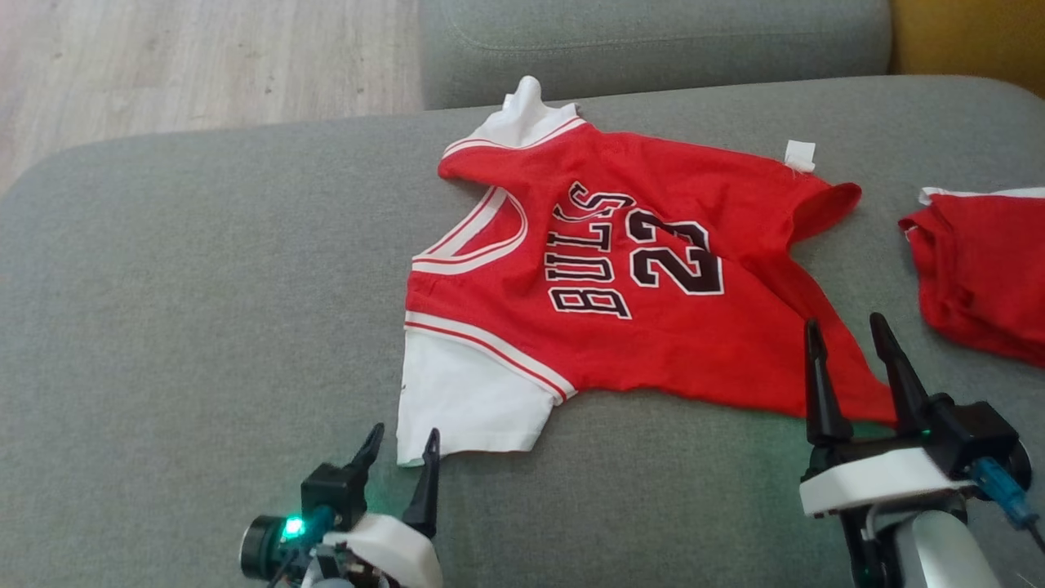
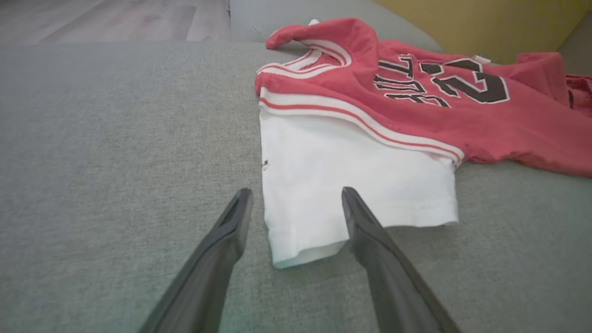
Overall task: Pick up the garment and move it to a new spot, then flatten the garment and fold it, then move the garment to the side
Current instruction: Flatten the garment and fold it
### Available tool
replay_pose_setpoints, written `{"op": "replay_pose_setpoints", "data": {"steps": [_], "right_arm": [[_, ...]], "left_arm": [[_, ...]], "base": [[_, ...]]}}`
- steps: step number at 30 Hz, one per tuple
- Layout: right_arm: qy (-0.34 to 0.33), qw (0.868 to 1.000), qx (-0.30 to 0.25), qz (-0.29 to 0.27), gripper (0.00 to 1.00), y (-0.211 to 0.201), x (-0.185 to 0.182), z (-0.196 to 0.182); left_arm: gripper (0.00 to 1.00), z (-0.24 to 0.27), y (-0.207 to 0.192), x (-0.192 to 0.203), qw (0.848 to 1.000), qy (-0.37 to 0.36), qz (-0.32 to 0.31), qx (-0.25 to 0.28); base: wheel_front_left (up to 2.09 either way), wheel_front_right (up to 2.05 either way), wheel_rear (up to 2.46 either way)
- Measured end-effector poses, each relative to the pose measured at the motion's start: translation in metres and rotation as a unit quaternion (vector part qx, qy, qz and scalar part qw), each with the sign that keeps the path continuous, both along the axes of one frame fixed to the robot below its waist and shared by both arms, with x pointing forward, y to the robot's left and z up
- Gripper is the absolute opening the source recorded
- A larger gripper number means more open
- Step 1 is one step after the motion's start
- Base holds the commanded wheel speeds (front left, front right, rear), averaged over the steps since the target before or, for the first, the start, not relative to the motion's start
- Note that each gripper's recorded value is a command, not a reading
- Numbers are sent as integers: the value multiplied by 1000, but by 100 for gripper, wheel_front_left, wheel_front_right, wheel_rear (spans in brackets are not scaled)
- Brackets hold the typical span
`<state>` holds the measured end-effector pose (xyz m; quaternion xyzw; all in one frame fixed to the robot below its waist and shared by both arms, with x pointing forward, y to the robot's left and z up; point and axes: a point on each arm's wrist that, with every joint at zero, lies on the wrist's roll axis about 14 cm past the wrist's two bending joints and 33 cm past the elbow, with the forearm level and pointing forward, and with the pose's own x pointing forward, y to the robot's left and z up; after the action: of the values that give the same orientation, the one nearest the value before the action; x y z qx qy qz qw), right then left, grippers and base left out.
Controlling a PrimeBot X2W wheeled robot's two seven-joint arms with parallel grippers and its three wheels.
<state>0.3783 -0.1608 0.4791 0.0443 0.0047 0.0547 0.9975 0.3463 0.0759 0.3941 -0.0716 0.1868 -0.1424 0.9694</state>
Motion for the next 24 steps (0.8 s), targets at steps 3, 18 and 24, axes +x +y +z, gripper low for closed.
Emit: {"op": "replay_pose_setpoints", "data": {"steps": [3, 18, 24], "right_arm": [[3, 1000, 3, -4, 100, -2, -1, -2], [6, 1000, 3, -18, 100, -11, 0, -4], [41, 999, -1, -30, 100, -20, -6, -25]], "left_arm": [[100, -10, 4, 3, 1000, 22, 10, 21], [0, -31, -8, 6, 995, 86, -26, 51], [0, 4, 3, 27, 1000, -5, 26, -4]], "base": [[0, 0, 0], [0, 0, 0], [0, 0, 0]]}}
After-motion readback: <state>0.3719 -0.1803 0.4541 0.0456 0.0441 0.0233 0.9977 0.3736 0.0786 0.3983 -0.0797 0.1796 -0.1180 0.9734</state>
